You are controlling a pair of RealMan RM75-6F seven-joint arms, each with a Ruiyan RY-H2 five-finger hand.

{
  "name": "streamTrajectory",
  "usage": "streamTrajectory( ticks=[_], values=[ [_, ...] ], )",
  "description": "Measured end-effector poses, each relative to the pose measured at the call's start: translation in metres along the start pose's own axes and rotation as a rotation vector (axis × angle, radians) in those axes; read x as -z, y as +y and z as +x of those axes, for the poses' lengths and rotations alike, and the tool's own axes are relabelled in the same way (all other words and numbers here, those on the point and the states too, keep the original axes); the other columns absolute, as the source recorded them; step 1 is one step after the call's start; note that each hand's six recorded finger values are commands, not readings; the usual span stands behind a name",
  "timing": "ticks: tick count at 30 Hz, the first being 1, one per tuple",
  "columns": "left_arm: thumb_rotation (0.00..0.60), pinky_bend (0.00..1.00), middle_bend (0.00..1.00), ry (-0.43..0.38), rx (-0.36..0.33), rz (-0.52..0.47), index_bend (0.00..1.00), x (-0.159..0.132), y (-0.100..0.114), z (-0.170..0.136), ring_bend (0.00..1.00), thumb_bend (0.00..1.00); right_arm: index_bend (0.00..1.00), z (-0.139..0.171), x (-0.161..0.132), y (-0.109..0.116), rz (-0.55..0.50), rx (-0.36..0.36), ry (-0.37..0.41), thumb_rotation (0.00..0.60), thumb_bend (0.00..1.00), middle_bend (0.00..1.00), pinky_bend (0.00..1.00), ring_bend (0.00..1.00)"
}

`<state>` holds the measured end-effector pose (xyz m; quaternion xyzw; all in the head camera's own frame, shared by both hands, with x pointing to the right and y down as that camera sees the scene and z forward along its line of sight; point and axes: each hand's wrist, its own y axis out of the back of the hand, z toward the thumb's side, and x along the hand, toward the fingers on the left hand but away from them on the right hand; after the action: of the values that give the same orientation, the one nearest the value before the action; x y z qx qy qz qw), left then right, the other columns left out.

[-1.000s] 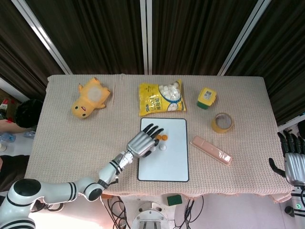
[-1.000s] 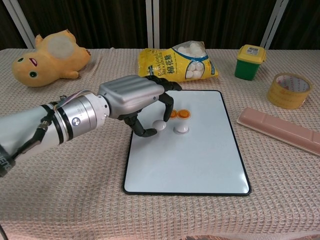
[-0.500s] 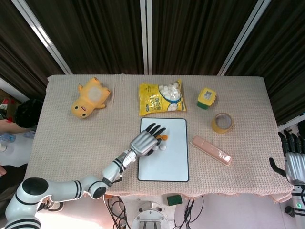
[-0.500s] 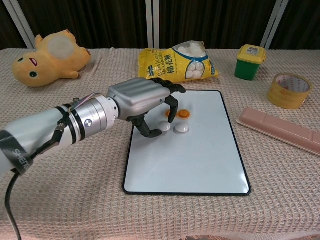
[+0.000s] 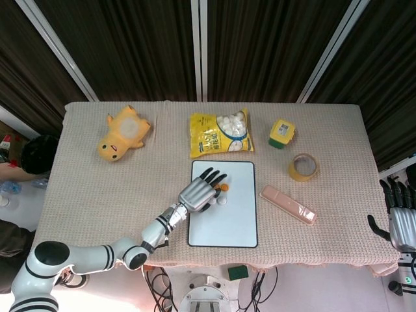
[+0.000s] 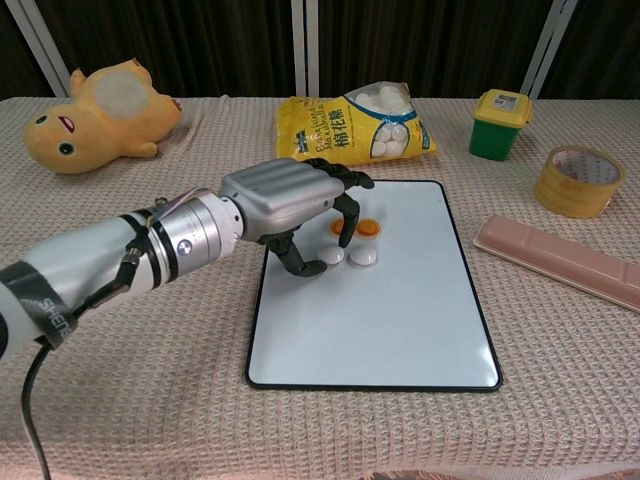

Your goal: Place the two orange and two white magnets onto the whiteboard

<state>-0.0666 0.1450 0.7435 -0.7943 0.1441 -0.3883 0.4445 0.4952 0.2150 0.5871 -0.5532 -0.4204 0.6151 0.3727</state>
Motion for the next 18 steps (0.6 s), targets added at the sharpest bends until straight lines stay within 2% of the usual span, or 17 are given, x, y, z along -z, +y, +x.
streamTrajectory(
  ticks=[11,18],
  values=[
    [0.6,0.04,0.05,-0.001,-0.005,-0.002,0.51,-0.0004,0.0006,0.0018,0.0,0.3,0.0,-0.0004,0.0007,-0.0015,-0.001,-0.005,-0.003,0.6,0.31,0.0,0.0,0.0],
    [0.6,0.04,0.05,-0.004,-0.003,-0.004,0.39,-0.0009,-0.0005,0.002,0.0,0.3,0.0,-0.0005,0.0009,-0.0023,0.0,-0.007,-0.003,0.6,0.31,0.0,0.0,0.0]
  ],
)
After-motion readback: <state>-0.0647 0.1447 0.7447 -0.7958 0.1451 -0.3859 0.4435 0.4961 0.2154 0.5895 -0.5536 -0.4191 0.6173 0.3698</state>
